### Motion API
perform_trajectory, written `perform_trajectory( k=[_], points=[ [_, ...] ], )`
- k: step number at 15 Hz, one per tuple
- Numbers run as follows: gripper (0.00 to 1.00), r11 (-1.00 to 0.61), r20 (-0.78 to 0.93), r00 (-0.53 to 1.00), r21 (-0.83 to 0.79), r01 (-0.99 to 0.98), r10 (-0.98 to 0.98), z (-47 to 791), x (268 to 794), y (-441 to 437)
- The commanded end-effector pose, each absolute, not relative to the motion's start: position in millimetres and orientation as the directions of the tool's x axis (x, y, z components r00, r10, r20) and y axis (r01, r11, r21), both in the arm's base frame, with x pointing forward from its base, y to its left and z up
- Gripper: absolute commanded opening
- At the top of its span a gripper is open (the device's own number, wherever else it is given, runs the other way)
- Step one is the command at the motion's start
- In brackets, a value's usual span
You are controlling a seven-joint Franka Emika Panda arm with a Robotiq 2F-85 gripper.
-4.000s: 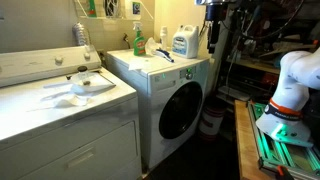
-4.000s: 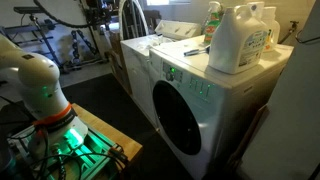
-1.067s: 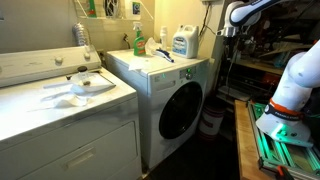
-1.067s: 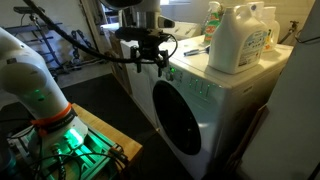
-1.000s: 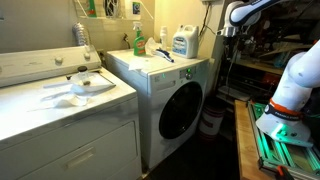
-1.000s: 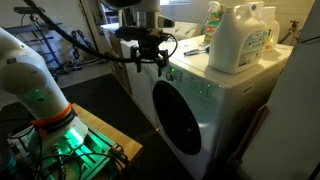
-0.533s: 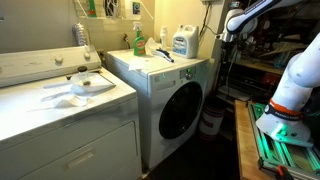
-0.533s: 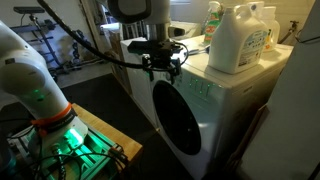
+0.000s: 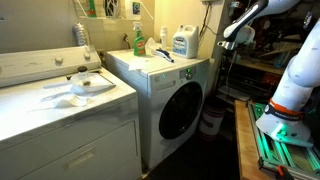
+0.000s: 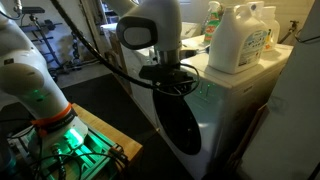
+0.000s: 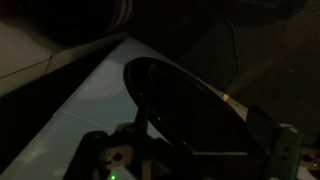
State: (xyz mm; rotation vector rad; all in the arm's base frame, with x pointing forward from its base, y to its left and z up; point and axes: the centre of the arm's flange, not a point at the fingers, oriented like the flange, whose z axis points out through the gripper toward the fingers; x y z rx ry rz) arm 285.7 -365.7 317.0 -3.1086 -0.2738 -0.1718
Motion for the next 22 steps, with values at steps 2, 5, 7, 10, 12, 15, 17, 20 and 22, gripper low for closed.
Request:
perform_trajectory(
  k=[2,5,7,10,12,15,17,20,22],
  points=[
    [1.00,-0.985,0.104,0.980,-0.007,0.172,0.170,314.2,287.1,-367.9],
    [1.00,-0.983,0.092,0.979,-0.005,0.183,0.181,311.6,289.9,-369.5],
    [1.00,-0.981,0.084,0.978,-0.007,0.192,0.190,300.0,297.7,-368.6],
    [1.00,-0.993,0.086,0.990,-0.005,0.116,0.115,286.4,307.7,-367.0],
    [0.74,-0.996,0.120,0.988,0.023,0.092,0.094,278.7,313.0,-365.8],
    [0.50,-0.996,0.196,0.979,0.085,0.033,0.049,272.7,321.6,-368.8],
    [0.35,-0.995,0.239,0.971,0.096,-0.002,0.021,269.4,324.9,-372.4],
    [0.12,-0.993,0.286,0.958,0.111,-0.043,-0.009,262.4,325.5,-377.1],
    [0.01,-0.990,0.324,0.946,0.125,-0.069,-0.025,261.2,325.4,-378.2]
  ],
)
